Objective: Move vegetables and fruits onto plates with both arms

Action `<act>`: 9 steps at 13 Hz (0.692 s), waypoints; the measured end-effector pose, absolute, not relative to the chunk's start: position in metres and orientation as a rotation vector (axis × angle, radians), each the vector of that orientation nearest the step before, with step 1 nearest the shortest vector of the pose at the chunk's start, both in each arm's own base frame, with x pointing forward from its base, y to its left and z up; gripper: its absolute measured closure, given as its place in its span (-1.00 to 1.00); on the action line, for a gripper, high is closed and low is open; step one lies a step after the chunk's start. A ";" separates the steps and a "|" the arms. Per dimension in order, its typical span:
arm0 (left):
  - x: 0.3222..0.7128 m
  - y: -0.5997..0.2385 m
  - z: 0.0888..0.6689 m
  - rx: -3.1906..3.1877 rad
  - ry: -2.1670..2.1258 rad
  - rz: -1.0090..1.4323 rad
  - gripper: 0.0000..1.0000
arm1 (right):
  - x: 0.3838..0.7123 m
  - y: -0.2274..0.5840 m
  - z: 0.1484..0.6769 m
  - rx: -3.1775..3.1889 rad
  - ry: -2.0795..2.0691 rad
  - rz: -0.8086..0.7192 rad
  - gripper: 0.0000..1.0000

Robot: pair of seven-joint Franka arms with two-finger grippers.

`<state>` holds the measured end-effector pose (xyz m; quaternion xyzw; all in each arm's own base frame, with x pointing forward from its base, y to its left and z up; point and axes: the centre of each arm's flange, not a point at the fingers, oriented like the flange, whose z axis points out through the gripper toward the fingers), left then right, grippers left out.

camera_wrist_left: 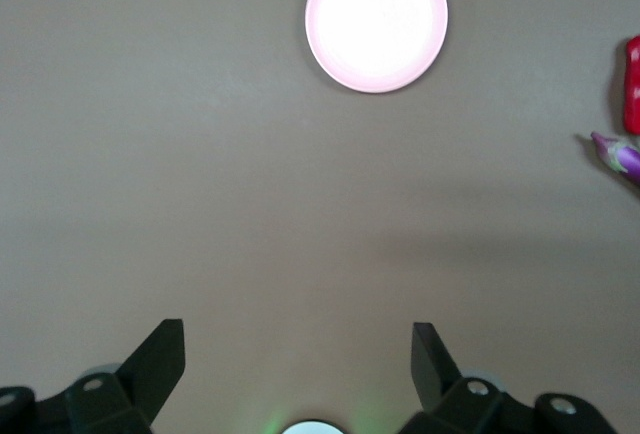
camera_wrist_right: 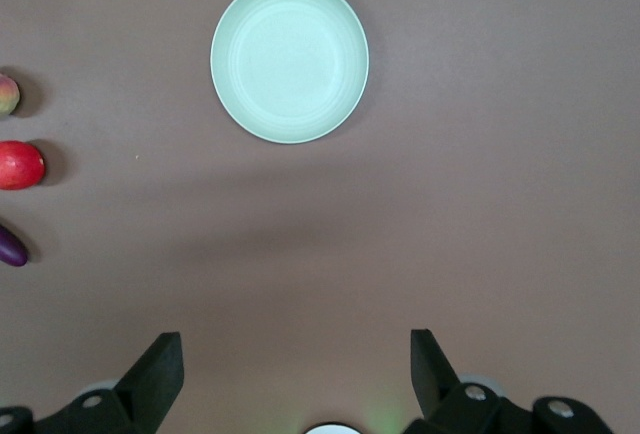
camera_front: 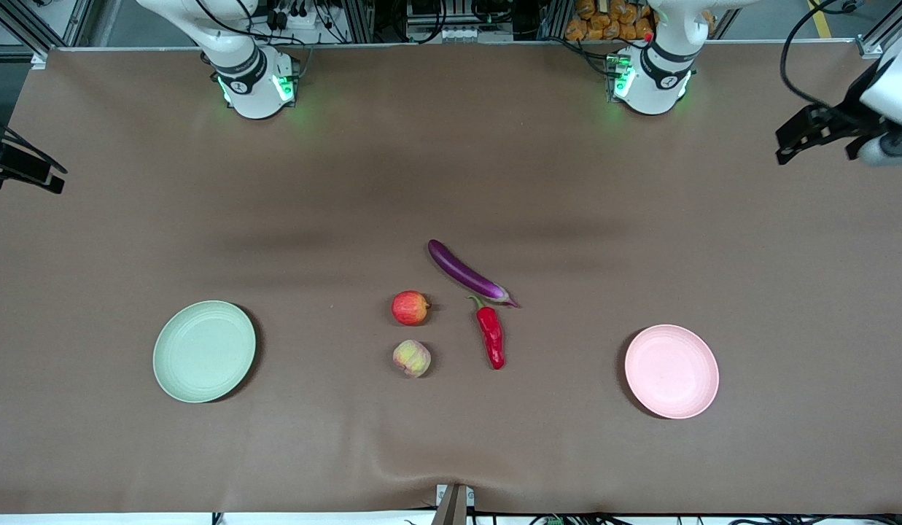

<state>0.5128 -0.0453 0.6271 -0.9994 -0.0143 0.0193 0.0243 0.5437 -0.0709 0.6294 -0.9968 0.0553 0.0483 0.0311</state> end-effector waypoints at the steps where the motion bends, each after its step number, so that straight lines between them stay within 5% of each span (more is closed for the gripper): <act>1: 0.526 -0.055 0.604 -3.103 -0.043 0.100 -1.00 | 0.545 -0.063 0.626 -3.069 0.186 0.161 -1.00; 6: 0.605 -0.196 0.429 -3.173 -0.397 0.082 -1.00 | 0.571 0.004 0.588 -2.893 0.471 0.278 -1.00; 9: 0.618 -0.277 0.347 -3.217 -0.462 0.016 -0.97 | 0.603 0.022 0.540 -2.654 0.703 0.393 -1.00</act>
